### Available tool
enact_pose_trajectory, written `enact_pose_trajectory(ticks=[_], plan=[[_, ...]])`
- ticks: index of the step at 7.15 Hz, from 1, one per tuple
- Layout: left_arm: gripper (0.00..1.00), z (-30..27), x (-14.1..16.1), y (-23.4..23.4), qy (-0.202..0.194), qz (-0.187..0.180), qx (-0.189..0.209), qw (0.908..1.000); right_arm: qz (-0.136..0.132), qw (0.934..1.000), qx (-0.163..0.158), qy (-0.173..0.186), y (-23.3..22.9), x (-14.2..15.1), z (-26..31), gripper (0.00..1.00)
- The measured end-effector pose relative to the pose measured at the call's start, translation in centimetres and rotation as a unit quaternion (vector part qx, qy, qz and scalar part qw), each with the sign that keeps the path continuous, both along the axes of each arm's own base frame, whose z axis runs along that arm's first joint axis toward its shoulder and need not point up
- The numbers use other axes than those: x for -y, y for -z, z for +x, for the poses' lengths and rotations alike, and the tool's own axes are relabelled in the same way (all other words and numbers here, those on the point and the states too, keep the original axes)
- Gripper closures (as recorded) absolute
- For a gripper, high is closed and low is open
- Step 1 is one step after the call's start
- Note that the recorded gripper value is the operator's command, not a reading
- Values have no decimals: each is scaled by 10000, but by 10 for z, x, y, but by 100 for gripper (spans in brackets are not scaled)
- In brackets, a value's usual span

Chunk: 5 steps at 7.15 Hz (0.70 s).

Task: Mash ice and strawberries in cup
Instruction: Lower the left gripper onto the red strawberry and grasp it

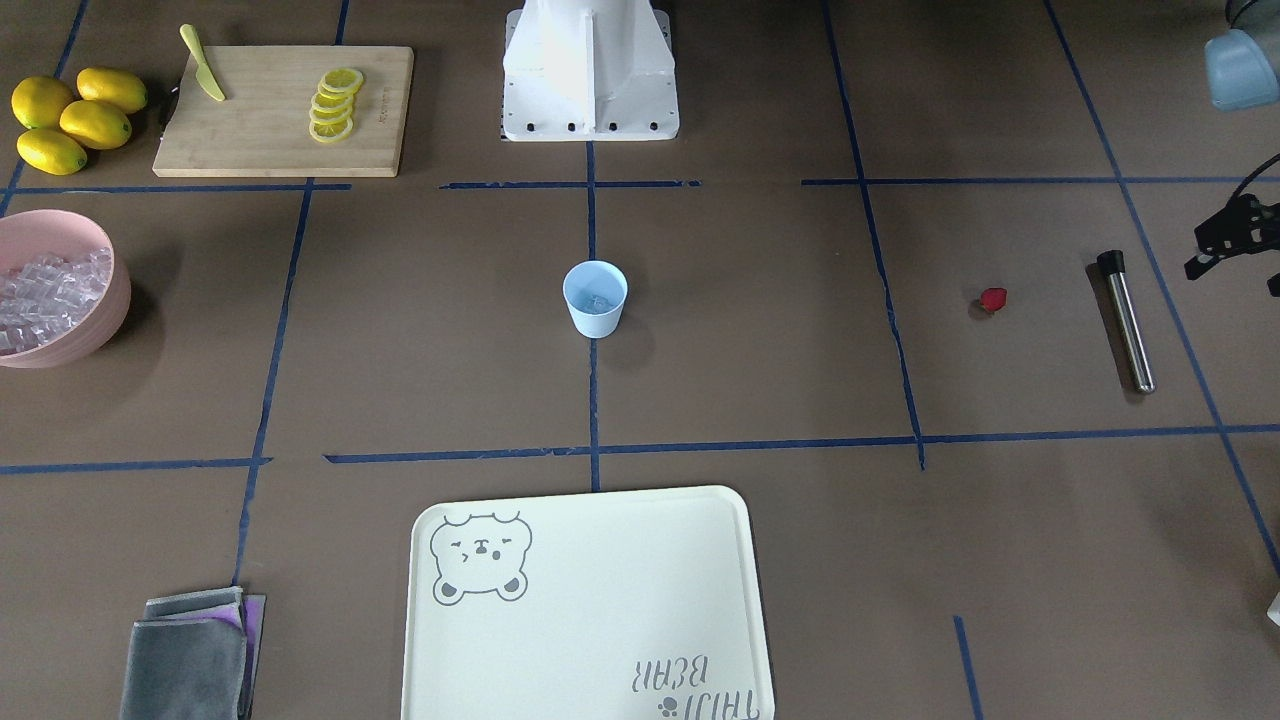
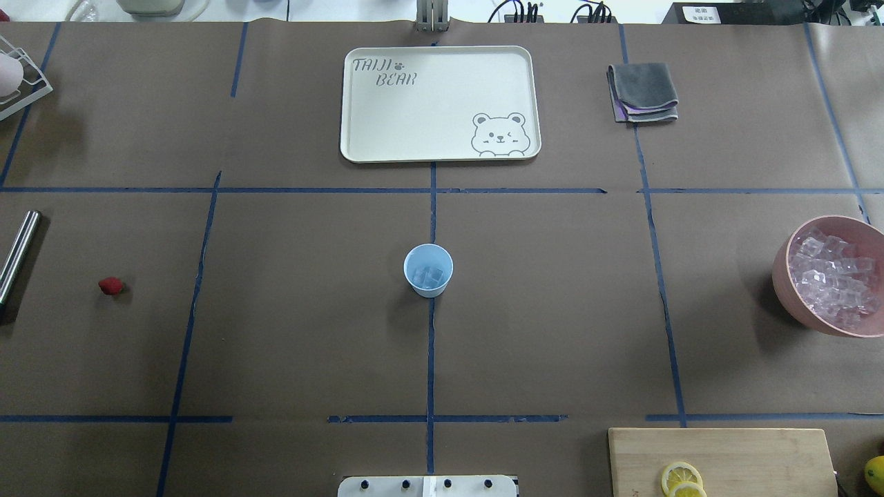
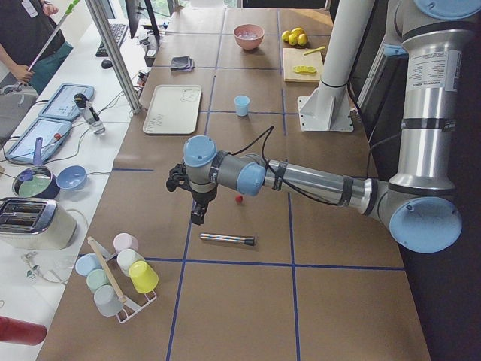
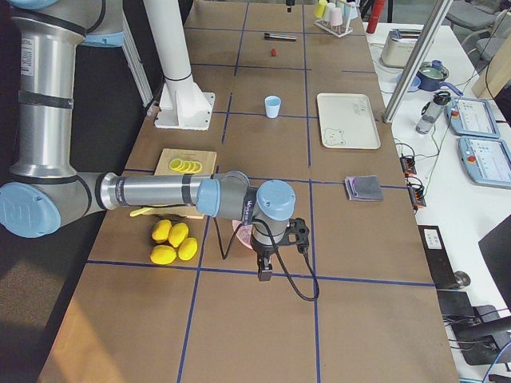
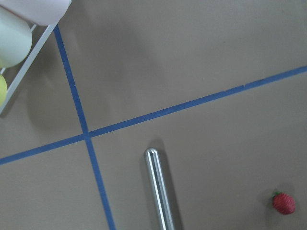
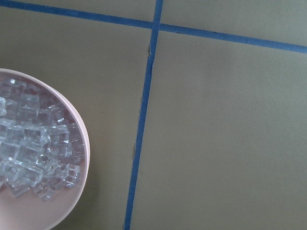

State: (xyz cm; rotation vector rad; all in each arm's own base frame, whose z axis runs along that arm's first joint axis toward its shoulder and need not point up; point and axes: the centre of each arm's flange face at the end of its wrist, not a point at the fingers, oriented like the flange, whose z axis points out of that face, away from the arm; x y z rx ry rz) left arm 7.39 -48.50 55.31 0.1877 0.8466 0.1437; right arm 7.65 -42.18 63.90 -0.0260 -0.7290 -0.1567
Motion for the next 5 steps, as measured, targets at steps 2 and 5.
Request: enact_pose_trajectory(ticks=[2,5], plan=[[0,68,-25,-4,227,-211,39,9995,19,10000,2,-10,2,-2,0,1],[0,135,-52,-4,-23,-393,58,9992,12,10000,-1,-13,2,-6,0,0]])
